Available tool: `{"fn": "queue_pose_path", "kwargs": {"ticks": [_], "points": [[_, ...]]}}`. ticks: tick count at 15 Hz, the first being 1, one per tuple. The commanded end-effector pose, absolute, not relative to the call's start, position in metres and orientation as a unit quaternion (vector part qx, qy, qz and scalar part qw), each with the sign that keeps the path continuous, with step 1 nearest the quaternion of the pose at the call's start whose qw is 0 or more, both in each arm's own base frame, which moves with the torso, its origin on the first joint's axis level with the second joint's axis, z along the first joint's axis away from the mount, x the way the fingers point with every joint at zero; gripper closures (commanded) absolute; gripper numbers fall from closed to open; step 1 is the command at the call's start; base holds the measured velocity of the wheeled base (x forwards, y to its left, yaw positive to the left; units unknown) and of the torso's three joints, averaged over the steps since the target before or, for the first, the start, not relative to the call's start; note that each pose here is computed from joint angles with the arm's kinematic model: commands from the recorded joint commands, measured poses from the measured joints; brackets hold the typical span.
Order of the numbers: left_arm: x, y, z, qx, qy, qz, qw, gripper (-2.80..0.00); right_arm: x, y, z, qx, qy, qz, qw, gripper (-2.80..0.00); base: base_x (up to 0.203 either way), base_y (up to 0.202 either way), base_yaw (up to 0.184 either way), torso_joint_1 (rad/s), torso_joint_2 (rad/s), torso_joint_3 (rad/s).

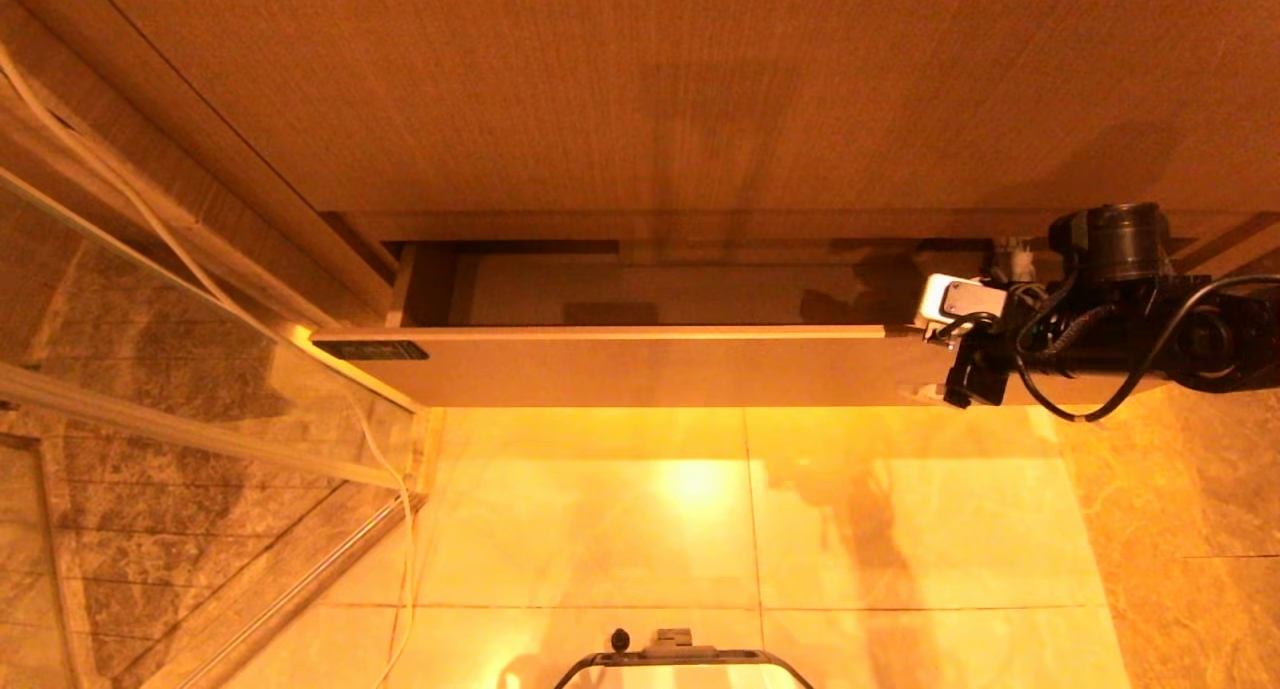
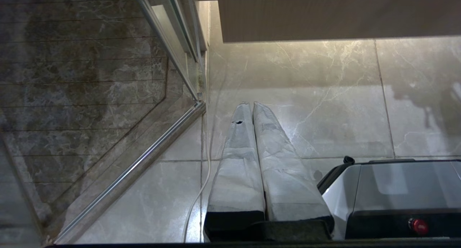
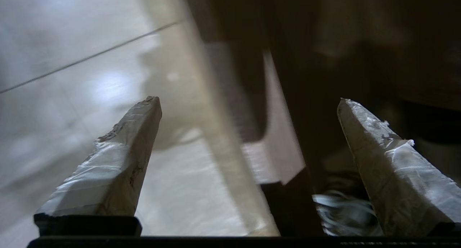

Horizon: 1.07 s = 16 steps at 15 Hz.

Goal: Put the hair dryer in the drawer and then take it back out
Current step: Pull open the drawer

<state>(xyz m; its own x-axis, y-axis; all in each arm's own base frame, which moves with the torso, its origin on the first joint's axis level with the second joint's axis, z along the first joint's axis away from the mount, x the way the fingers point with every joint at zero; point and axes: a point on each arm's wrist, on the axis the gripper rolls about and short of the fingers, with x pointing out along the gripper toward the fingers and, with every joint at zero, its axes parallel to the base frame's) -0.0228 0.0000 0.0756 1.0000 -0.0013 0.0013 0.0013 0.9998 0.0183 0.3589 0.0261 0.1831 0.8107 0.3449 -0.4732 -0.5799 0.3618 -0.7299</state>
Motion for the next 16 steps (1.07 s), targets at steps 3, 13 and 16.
{"fn": "queue_pose_path", "kwargs": {"ticks": [3, 13, 16], "points": [[-0.023, 0.000, 0.075, 0.009, 0.000, -0.001, 1.000, 0.00, 0.313, 0.023, 0.204, -0.497, 0.161, 0.270, 0.808, -2.80, 0.000, 0.000, 0.000, 0.000, 0.00, 0.000], [-0.023, 0.000, 0.075, 0.009, 0.000, -0.001, 1.000, 0.00, 0.170, 0.000, 0.214, -0.477, 0.254, 0.138, 0.830, -2.80, 0.000, 0.000, 0.000, 0.000, 0.00, 0.000], [-0.023, 0.000, 0.075, 0.009, 0.000, -0.001, 1.000, 0.00, 0.148, -0.026, 0.211, -0.441, 0.312, 0.009, 0.841, -2.80, 0.000, 0.000, 0.000, 0.000, 0.00, 0.000]]}}
